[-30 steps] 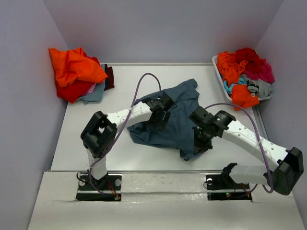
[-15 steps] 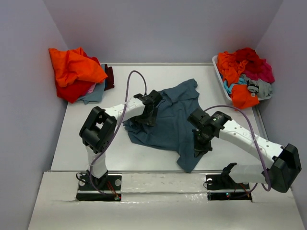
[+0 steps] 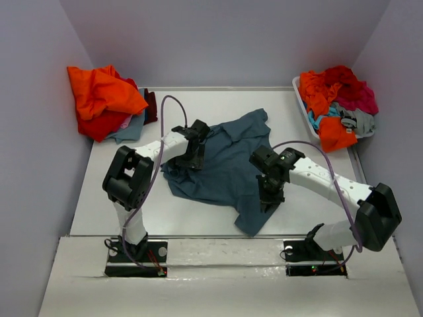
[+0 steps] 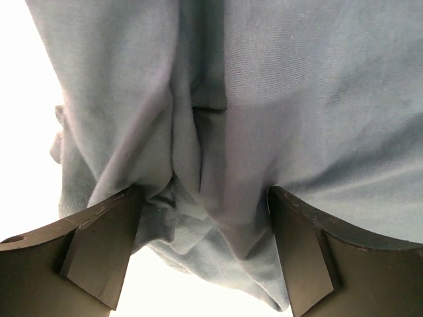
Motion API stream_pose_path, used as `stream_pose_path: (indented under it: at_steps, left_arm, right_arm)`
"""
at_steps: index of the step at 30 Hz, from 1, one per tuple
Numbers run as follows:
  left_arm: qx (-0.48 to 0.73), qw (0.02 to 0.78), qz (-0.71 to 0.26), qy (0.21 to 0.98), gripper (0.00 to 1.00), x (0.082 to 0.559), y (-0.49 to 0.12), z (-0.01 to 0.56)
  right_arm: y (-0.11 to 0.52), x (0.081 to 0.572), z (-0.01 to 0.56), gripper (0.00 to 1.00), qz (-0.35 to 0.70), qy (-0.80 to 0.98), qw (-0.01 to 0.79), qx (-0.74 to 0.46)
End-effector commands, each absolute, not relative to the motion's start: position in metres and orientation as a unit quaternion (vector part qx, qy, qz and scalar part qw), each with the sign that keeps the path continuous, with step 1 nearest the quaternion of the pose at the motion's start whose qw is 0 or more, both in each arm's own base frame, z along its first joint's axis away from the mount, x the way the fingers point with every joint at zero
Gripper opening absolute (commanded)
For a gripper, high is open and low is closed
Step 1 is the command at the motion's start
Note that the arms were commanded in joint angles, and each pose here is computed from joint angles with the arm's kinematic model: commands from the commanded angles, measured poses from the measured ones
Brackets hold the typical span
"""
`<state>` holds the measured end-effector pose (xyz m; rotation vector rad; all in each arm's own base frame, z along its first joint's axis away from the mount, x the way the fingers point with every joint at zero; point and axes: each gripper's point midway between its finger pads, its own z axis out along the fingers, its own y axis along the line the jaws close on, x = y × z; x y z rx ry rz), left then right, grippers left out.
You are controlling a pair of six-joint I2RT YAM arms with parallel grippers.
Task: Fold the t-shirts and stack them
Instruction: Flatten the tshirt out
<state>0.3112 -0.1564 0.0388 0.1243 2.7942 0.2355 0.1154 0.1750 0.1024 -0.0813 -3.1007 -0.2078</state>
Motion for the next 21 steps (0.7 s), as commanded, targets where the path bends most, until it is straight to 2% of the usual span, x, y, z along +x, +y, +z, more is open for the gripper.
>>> stream_pose_path:
  at_steps: [1, 5, 8, 14, 21]
  left_arm:
    - [0.031, 0.241, 0.076, 0.967, 0.89, 0.334, -0.157, 0.089]
    - [0.032, 0.261, 0.083, 0.961, 0.89, 0.338, -0.157, 0.103]
    - [0.029, 0.269, 0.089, 0.959, 0.89, 0.339, -0.154, 0.109]
    - [0.022, 0.271, 0.092, 0.958, 0.9, 0.337, -0.151, 0.112]
    - [0.015, 0.246, 0.096, 0.964, 0.9, 0.325, -0.147, 0.095]
  right_arm:
    - [0.197, 0.15, 0.107, 0.25, -0.089, -0.996, -0.028, 0.0]
    - [0.212, 0.167, 0.09, 0.3, -0.085, -0.996, -0.023, 0.019]
    - [0.224, 0.189, 0.089, 0.34, -0.095, -0.994, -0.046, 0.024]
    - [0.226, 0.24, 0.079, 0.34, -0.112, -0.992, -0.065, -0.008]
    - [0.225, 0.264, 0.067, 0.34, -0.112, -0.992, -0.065, -0.004]
